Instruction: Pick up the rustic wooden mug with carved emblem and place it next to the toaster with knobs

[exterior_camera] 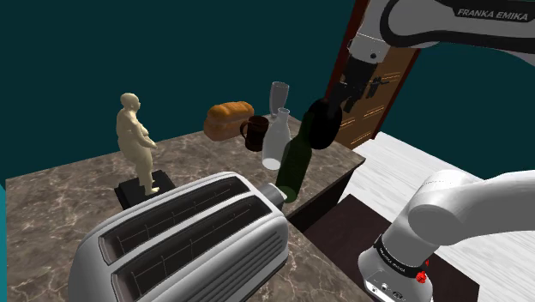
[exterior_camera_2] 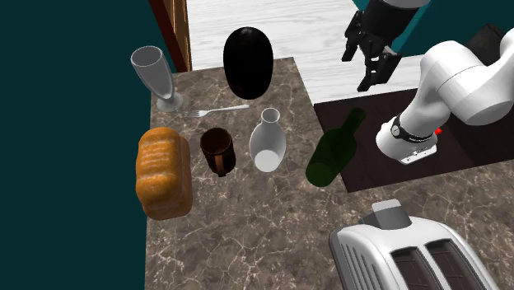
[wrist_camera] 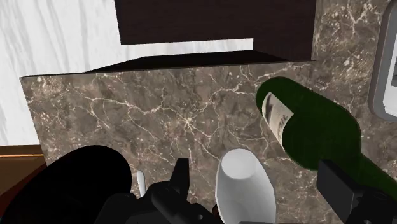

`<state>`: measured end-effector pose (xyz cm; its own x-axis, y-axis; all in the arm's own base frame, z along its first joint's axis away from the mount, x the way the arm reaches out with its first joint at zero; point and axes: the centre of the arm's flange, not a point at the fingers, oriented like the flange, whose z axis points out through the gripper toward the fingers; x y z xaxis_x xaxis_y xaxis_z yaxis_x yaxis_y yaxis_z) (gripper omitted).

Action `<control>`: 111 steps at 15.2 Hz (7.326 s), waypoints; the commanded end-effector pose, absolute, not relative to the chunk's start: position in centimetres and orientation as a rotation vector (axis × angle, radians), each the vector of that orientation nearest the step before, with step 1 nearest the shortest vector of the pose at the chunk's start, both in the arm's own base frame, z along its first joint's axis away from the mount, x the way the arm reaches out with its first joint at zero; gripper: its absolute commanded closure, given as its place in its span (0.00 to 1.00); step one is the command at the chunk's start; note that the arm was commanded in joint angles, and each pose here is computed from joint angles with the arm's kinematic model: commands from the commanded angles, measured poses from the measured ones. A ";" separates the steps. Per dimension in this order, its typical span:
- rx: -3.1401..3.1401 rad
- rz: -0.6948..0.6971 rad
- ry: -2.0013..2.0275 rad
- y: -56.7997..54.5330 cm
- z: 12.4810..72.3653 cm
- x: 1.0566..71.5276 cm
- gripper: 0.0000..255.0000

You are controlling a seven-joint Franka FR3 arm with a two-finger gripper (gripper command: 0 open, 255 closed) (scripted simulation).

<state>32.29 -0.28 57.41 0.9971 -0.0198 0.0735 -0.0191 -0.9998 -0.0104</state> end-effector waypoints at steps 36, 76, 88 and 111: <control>-3.135 -0.136 -0.067 6.8 38.0 65.1 0.00; -3.135 -0.136 -0.067 6.8 48.2 65.1 1.00; -3.135 -0.136 -0.067 6.8 54.6 65.1 1.00; -3.135 -0.136 -0.067 6.8 66.7 65.1 1.00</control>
<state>65.18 6.65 66.12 0.9954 0.0425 0.0862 0.0428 -0.9991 -0.0010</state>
